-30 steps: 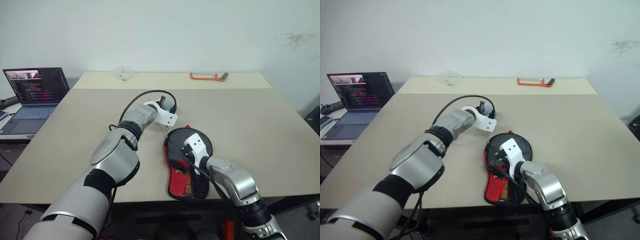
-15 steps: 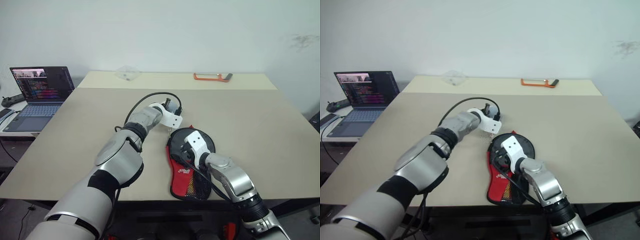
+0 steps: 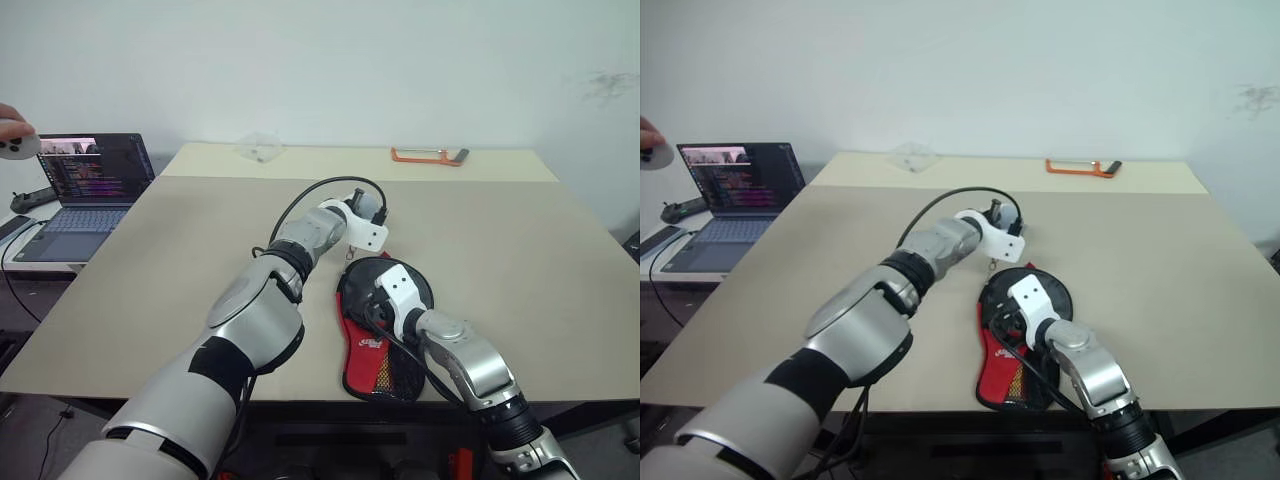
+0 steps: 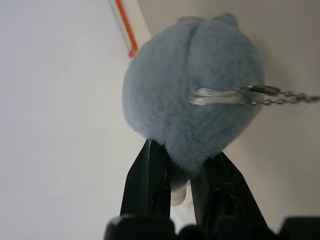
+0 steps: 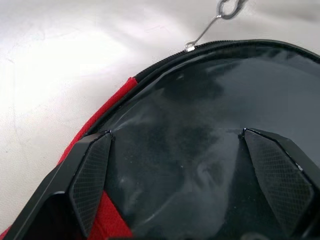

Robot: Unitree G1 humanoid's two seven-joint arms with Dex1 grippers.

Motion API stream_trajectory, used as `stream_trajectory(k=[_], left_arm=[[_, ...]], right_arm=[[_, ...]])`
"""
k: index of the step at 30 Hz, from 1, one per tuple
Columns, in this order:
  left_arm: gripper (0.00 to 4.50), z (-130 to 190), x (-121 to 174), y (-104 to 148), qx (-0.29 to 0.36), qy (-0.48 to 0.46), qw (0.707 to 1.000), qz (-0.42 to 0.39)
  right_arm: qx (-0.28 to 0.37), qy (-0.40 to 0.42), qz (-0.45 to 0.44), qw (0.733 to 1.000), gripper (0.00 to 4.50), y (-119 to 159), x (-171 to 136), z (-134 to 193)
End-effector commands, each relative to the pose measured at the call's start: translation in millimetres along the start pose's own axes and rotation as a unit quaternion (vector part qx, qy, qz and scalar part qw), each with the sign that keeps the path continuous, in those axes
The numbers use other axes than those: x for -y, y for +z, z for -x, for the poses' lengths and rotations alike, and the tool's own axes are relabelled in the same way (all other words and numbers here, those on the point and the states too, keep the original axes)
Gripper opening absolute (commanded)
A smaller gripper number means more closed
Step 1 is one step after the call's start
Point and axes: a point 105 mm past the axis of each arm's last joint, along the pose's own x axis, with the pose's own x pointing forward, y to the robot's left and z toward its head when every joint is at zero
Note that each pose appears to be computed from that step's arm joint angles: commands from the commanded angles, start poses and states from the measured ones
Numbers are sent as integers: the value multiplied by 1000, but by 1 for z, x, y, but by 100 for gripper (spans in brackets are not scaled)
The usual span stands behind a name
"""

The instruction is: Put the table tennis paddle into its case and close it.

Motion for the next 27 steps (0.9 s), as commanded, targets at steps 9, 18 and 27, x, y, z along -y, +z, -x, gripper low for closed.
stream_trajectory(k=[9,18,27], left_arm=[[29,10,-89,67,88,145,982,-85],[29,19,-112,104,140,198,965,-105],[29,7,-79,48,56,130,987,-76]], right_arm=[[-191,21,-68,979,450,-115,-30,12],[-190,28,-68,979,450,-116,-36,9],[-186,28,-68,980,450,-114,-40,10]])
